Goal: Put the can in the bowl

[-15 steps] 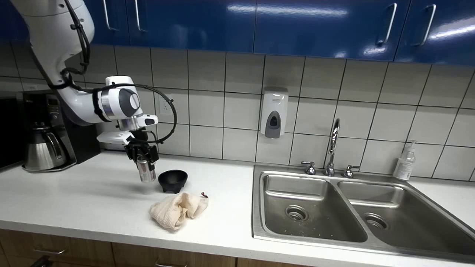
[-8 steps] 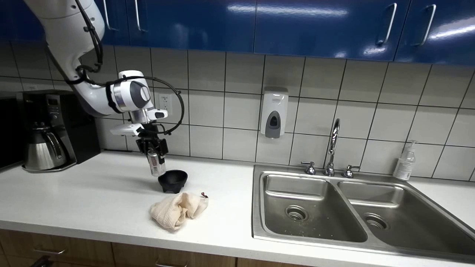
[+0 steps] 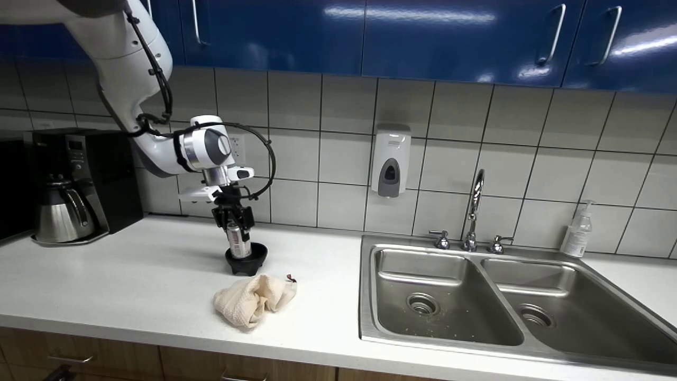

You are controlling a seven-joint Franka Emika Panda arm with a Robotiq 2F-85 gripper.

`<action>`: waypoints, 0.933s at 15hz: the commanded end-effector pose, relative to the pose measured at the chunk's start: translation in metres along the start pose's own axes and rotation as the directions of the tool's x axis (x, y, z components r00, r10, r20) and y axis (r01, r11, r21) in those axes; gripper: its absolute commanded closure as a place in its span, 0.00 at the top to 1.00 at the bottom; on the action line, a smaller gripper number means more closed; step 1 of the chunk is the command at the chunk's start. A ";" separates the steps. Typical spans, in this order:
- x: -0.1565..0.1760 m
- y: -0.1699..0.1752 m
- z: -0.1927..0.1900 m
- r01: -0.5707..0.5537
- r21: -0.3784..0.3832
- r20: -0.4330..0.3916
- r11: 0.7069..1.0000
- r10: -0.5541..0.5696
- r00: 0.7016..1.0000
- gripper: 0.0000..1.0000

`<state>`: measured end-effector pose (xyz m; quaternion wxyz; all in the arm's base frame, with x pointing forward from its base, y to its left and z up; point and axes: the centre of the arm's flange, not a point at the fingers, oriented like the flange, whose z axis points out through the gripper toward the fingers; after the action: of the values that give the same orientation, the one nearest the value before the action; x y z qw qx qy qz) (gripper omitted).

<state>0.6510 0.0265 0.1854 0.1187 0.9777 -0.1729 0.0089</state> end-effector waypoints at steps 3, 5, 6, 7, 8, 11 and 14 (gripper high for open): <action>0.038 0.001 0.019 -0.047 -0.023 0.030 0.999 0.048 0.998 0.41; 0.044 0.003 0.026 -0.052 -0.025 0.037 0.998 0.053 0.998 0.41; 0.046 0.004 0.030 -0.053 -0.024 0.045 0.998 0.054 0.997 0.41; 0.047 0.005 0.033 -0.057 -0.025 0.053 0.998 0.058 0.997 0.41; 0.048 0.006 0.035 -0.061 -0.023 0.057 0.998 0.063 0.996 0.41; 0.046 0.008 0.040 -0.070 -0.013 0.074 0.997 0.071 0.995 0.41; 0.044 0.008 0.042 -0.079 -0.011 0.079 0.997 0.080 0.994 0.41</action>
<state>0.6795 -0.0027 0.1434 0.1215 0.9700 -0.2100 -0.0155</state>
